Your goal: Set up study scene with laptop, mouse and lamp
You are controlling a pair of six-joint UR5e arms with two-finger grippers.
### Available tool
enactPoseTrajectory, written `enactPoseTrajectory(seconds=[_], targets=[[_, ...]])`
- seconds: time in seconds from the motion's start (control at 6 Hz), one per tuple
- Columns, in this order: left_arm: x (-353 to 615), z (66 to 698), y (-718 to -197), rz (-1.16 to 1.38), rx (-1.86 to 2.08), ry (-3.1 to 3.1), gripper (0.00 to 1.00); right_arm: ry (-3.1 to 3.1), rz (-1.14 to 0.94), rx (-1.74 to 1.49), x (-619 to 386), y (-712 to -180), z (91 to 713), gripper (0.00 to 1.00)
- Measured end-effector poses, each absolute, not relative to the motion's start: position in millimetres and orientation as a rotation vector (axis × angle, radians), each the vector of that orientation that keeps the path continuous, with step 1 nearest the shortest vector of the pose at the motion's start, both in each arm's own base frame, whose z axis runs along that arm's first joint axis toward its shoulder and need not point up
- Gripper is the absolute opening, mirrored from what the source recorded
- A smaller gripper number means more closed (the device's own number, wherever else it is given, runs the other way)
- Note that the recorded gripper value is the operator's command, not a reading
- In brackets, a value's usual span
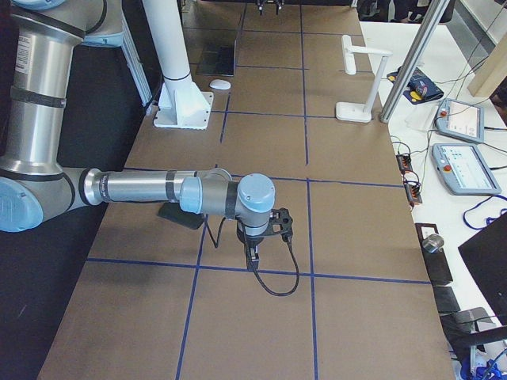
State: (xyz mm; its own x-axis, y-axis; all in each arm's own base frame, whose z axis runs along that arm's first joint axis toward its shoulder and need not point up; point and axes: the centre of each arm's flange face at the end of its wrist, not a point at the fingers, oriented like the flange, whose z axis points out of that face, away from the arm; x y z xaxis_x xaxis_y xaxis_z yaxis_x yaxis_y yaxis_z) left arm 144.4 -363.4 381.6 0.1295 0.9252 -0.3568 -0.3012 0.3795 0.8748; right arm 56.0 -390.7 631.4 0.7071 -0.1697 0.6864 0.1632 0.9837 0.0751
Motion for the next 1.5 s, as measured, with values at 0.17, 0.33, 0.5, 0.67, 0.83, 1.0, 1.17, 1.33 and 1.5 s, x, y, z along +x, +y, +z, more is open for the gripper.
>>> enactPoseTrajectory(seconds=[0.17, 0.33, 0.5, 0.67, 0.83, 1.0, 1.17, 1.33, 1.5], targets=[[155.1, 374.1, -326.8, 1.129, 0.754, 1.107, 1.0, -0.763, -0.184, 0.007, 56.1, -390.7, 632.3, 1.0], [164.3, 373.7, -300.9, 1.213, 0.759, 1.133, 1.0, -0.763, -0.184, 0.006, 56.1, -390.5, 633.0, 1.0], [177.1, 378.0, -282.3, 1.276, 0.737, 1.158, 1.0, -0.762, -0.183, 0.005, 56.1, -390.3, 633.4, 1.0], [188.3, 383.5, -271.3, 1.328, 0.717, 1.17, 1.0, -0.762, -0.183, 0.005, 56.2, -390.4, 633.4, 1.0], [193.7, 390.3, -266.7, 1.363, 0.71, 1.17, 0.99, -0.761, -0.184, 0.006, 56.2, -390.7, 633.2, 1.0], [196.4, 401.4, -266.5, 1.373, 0.694, 1.161, 0.97, -0.761, -0.184, 0.006, 56.2, -390.9, 633.1, 1.0], [200.2, 415.1, -268.7, 1.371, 0.669, 1.152, 0.79, -0.761, -0.184, 0.006, 56.2, -391.0, 633.1, 1.0], [203.6, 424.1, -270.9, 1.369, 0.652, 1.149, 0.29, -0.761, -0.184, 0.006, 56.2, -391.0, 633.0, 1.0], [205.3, 429.3, -273.1, 1.366, 0.644, 1.146, 0.04, -0.761, -0.184, 0.006, 56.2, -391.0, 633.0, 1.0]])
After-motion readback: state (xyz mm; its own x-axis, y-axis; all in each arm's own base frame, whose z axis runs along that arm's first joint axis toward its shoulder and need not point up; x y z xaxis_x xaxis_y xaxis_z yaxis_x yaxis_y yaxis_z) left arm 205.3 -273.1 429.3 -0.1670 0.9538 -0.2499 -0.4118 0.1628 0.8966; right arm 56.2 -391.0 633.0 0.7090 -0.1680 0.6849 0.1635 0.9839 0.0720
